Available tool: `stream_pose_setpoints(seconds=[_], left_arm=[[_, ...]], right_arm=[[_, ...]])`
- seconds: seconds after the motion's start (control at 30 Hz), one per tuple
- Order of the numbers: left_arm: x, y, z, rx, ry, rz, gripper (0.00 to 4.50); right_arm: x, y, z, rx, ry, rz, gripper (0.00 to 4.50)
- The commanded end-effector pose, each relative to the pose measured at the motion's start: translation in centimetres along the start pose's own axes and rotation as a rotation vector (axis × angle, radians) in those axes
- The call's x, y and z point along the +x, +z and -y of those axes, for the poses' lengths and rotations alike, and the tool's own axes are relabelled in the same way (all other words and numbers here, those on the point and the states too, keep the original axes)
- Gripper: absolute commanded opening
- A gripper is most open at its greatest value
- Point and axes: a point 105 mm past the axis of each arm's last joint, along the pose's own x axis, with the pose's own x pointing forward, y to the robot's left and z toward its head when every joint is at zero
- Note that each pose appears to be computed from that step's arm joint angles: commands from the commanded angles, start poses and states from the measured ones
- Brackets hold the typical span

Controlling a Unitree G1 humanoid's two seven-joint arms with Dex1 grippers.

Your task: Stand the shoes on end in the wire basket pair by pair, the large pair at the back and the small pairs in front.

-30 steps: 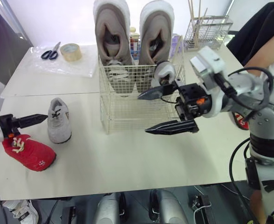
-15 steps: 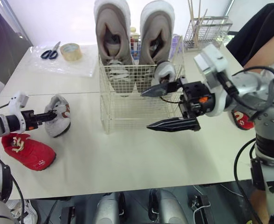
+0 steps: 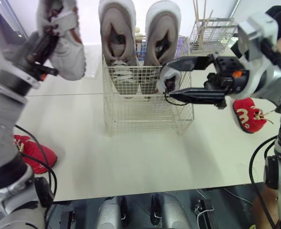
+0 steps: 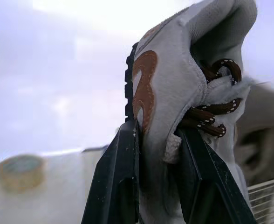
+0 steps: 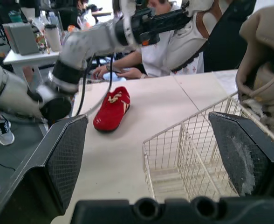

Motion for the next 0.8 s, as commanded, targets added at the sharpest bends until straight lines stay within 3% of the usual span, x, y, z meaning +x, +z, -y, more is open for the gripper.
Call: stream_pose_setpoints(seconds=[0.03, 0.17, 0.27, 0.43, 0.8], left_arm=[[-0.2, 0.4, 4.4, 0.115, -0.059, 0.056, 0.99], [-0.4, -0.4, 6.1, 0.166, -0.08, 0.089, 0.99], [0.3, -2.5, 8.1, 0.19, -0.144, 0.098, 0.99], [1.5, -4.4, 8.2, 0.266, -0.142, 0.124, 0.99], [3.1, -4.7, 10.3, 0.177, -0.089, 0.35, 0.99]], right_arm=[[-0.5, 1.8, 0.7, -0.065, 0.009, 0.025, 4.5], [-0.4, 2.3, 1.2, -0.067, 0.032, 0.04, 4.5], [-0.4, 2.4, 1.4, -0.061, 0.047, 0.048, 4.5], [-0.8, 2.4, 1.4, -0.047, 0.036, 0.043, 4.5], [-2.1, 1.9, 0.5, 0.004, -0.06, 0.012, 4.5]])
